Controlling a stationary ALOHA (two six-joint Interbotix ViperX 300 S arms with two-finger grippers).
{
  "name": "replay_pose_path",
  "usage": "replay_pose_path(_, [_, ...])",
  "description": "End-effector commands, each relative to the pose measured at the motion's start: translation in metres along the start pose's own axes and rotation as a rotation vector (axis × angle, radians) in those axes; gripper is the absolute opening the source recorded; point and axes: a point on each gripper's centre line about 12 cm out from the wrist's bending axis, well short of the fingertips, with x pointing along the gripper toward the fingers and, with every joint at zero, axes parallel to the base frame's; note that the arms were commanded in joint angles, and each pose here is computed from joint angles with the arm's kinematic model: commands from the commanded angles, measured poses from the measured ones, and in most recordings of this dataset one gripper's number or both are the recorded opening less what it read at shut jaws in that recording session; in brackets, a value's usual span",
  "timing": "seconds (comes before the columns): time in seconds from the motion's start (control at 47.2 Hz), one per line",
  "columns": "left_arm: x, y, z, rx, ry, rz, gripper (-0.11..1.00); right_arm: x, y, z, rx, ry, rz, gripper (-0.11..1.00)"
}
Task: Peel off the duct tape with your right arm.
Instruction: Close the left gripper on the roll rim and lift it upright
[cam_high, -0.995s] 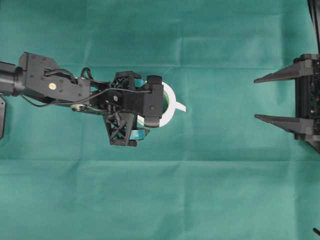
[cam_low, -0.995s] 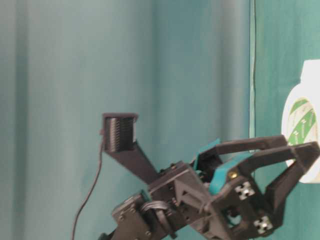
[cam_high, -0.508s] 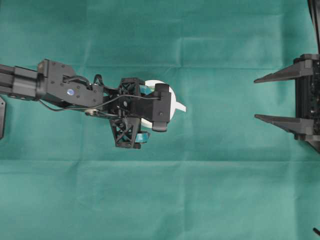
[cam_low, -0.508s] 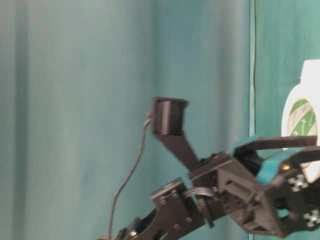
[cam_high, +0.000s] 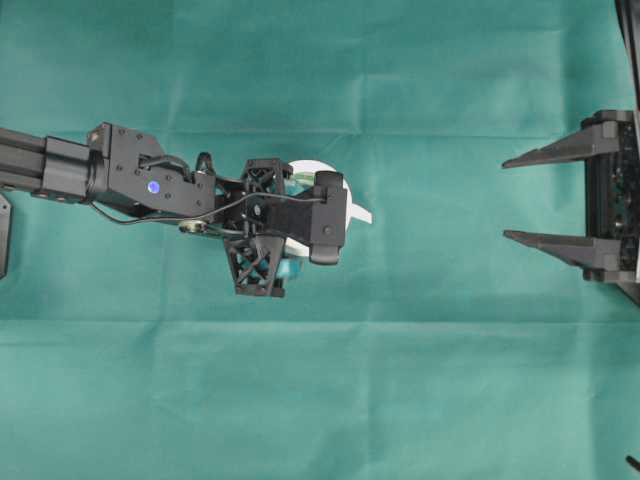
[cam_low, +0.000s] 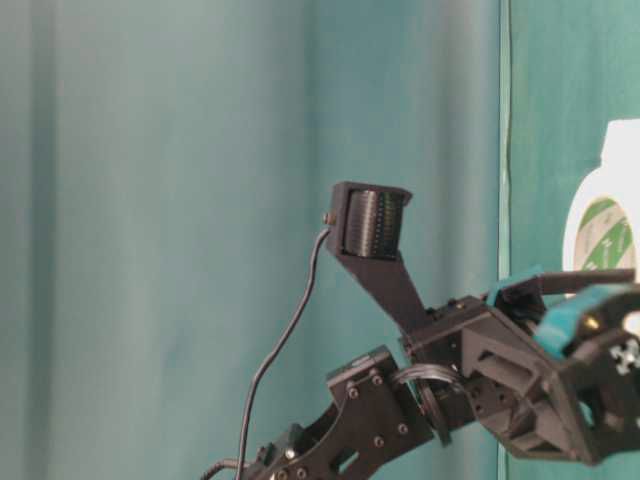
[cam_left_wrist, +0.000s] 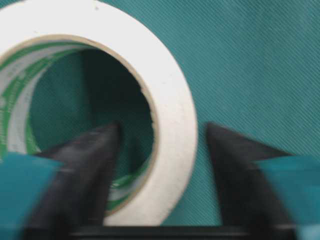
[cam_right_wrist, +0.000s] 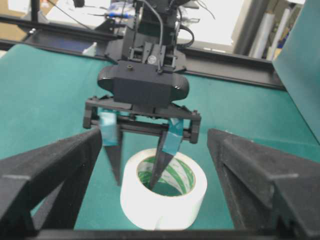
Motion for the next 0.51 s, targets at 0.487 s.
replay_pose_path(0.487, [-0.039,-0.007,0.024,0.069,-0.050,-0.007,0.21,0.004,0.000,0.002,0.002,-0.003,-0.001,0.75])
